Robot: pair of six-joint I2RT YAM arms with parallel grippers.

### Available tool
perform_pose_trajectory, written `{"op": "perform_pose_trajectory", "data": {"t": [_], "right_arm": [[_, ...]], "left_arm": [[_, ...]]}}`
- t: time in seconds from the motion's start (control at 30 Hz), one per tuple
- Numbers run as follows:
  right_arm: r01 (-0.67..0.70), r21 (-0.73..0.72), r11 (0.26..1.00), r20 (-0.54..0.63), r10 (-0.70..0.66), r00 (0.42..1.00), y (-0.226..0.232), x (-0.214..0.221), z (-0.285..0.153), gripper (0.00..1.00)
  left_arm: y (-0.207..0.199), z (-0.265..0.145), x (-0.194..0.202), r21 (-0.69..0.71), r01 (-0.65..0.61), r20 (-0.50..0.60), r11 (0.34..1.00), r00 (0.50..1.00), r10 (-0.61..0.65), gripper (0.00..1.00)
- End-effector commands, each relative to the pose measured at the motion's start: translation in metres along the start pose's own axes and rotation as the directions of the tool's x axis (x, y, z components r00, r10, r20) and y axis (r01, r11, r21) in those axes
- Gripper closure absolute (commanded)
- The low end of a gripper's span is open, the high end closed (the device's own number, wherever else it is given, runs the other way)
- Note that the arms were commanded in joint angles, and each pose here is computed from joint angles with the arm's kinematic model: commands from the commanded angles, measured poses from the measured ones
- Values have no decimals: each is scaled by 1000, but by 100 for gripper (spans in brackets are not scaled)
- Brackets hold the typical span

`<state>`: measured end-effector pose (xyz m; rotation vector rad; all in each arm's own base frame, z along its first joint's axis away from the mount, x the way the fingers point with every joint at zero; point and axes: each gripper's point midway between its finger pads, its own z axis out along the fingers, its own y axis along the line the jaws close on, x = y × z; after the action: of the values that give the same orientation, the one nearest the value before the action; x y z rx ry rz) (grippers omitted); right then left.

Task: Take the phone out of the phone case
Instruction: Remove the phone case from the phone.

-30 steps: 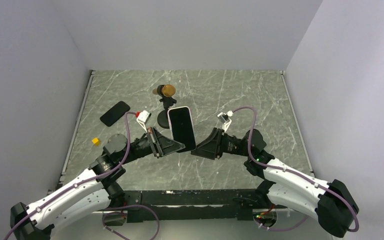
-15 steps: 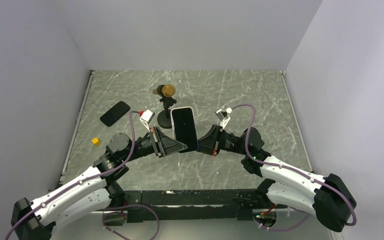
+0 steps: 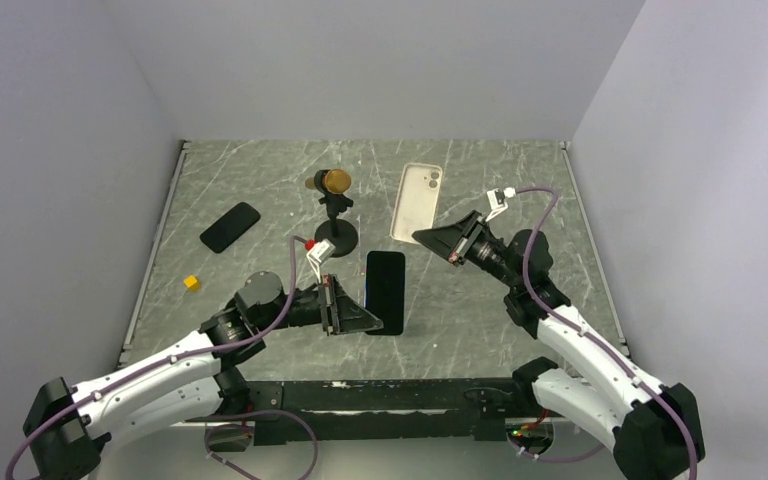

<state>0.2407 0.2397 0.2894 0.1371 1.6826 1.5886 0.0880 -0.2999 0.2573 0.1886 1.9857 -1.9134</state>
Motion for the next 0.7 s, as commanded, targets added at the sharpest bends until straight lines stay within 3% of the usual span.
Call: {"op": "perform_pose_trajectory", "data": {"t": [0.0,0.1,0.2,0.43,0.57,0.67], "right_arm": [[106,289,951,-40,-99,994,-41,-3,-13,100],[163,554,817,-110,-122,986,-91,3,-44,100],[195,640,744,-166,-115,979,-114,14,-65,100],[169,659,733,-183,-61,981,-139,40,-83,100],[185,657,731,-198,-70,978,-138,39,-83,100],[199,648,735,-205,-83,975,-134,37,-81,100]], "left_arm": [[-33,-3,-10,41,-195,-5,980,981,196,100],[-15,-13,-18,-147,-291,-37,945,957,289,100],[-19,-21,-28,-204,-394,-55,896,918,392,100],[-35,-44,-57,-343,-538,-97,770,836,541,100],[-35,-88,-109,-583,-530,-42,616,777,628,100],[-27,-138,-145,-790,-410,-7,456,749,662,100]]}}
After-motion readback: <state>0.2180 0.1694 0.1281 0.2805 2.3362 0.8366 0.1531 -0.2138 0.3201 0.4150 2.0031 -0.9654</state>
